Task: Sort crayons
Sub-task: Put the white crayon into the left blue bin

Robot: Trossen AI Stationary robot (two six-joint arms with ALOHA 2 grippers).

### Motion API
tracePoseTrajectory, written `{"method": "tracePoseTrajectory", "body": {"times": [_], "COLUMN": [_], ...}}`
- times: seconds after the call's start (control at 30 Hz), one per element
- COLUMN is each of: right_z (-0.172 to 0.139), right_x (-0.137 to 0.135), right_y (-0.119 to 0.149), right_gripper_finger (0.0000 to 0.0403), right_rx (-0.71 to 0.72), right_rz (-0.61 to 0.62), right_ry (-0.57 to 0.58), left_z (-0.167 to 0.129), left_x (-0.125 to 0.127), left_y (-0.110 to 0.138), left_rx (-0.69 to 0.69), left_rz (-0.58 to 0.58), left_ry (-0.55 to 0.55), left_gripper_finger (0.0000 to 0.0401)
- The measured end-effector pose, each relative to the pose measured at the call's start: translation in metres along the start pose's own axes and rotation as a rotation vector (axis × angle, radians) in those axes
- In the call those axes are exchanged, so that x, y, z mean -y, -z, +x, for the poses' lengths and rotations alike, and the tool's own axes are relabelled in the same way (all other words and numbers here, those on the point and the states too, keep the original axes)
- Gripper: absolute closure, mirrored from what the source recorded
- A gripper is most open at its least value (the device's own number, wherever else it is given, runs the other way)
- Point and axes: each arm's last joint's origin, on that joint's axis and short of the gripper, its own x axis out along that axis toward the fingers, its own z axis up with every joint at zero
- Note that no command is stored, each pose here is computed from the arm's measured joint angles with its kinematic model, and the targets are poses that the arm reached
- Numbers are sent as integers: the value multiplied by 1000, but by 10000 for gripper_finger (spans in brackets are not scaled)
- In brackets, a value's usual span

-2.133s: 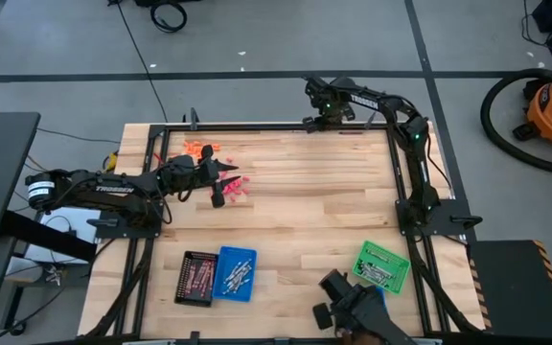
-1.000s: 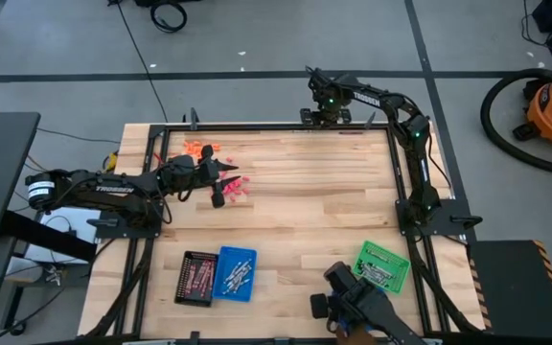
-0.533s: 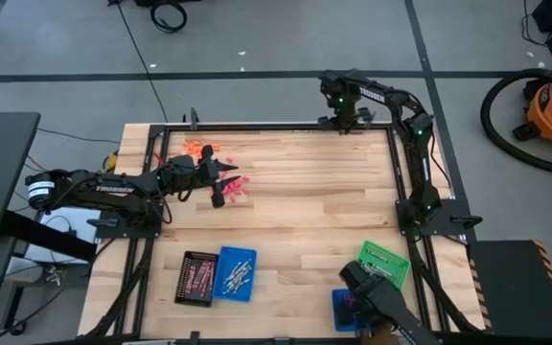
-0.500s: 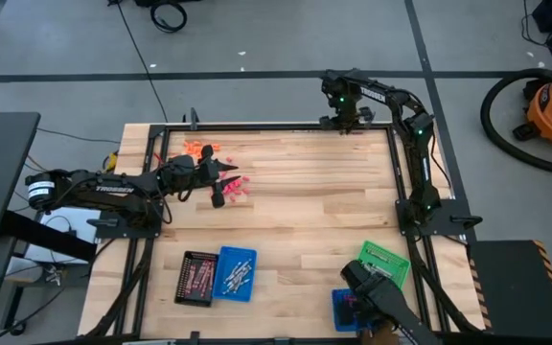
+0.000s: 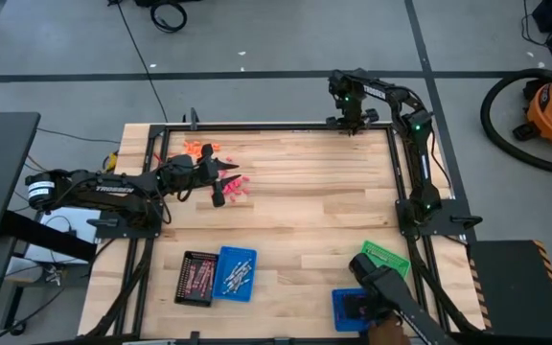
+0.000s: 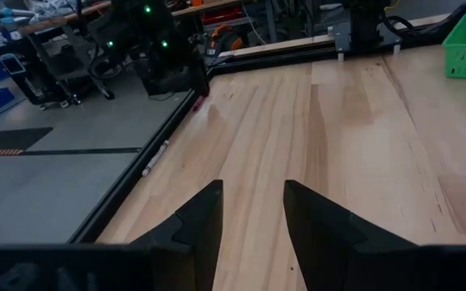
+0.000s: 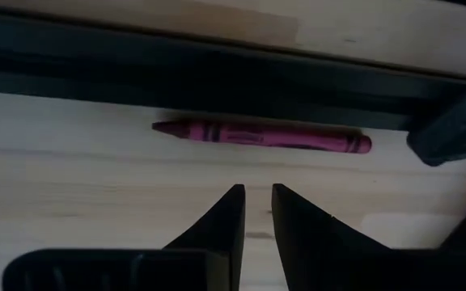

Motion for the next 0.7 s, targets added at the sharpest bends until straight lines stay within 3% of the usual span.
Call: {"method": "tracePoseTrajectory", "body": {"times": [0.7], "right_z": [-4], "right_x": [23], "right_y": [-15], "right_gripper_finger": [347], "right_rx": [8], "right_rz": [144], "right_ry": [-38], "left_z": [0], "left_x": [0], "left_y": [0], "left_rx": [0], "left_rz": [3], "left_ry": [0], "left_gripper_finger": [260]}}
